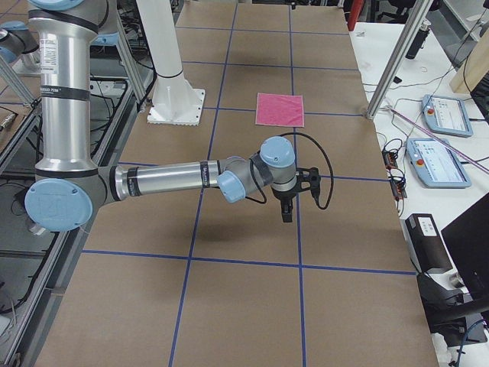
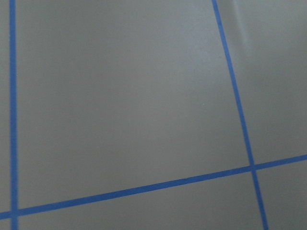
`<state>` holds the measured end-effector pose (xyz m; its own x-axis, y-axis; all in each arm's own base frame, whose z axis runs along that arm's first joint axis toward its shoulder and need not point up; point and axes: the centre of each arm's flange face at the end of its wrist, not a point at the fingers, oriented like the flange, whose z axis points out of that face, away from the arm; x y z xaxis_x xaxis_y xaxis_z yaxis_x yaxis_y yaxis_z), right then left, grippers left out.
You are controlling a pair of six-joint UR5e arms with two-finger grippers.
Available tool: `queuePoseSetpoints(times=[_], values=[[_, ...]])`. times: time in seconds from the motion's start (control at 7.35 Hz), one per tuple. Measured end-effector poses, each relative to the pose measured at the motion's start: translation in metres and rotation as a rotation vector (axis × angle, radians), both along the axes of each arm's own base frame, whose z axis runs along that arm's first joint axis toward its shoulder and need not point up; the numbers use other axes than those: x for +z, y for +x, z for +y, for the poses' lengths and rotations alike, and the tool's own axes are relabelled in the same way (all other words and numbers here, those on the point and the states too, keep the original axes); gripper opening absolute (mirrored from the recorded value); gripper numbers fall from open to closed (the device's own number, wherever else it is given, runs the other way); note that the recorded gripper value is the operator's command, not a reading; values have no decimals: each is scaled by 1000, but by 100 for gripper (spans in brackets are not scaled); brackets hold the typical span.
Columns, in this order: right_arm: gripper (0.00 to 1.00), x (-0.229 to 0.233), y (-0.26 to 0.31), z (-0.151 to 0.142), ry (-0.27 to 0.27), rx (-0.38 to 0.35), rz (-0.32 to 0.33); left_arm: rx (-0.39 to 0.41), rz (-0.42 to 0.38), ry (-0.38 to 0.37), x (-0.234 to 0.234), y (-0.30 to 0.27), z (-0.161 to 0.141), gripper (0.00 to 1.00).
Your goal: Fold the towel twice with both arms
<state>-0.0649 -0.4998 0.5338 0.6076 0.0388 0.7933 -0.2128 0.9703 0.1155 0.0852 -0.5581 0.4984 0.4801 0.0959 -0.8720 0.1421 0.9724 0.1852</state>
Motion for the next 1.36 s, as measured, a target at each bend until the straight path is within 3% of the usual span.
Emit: queuePoseSetpoints(times=[0.27,0.82,1.09,1.36], values=[[100,-32,-39,0,-71,54,-81,-36,86,-115,-28,51,13,100],[100,-117,-110,27,-237,181,-212,-155,163,-320,-101,171,60,100],[100,-152,-158,40,-296,253,-256,-201,208,-385,-140,242,93,100],[100,-179,-203,48,-312,290,-286,-247,244,-410,-170,310,125,100]])
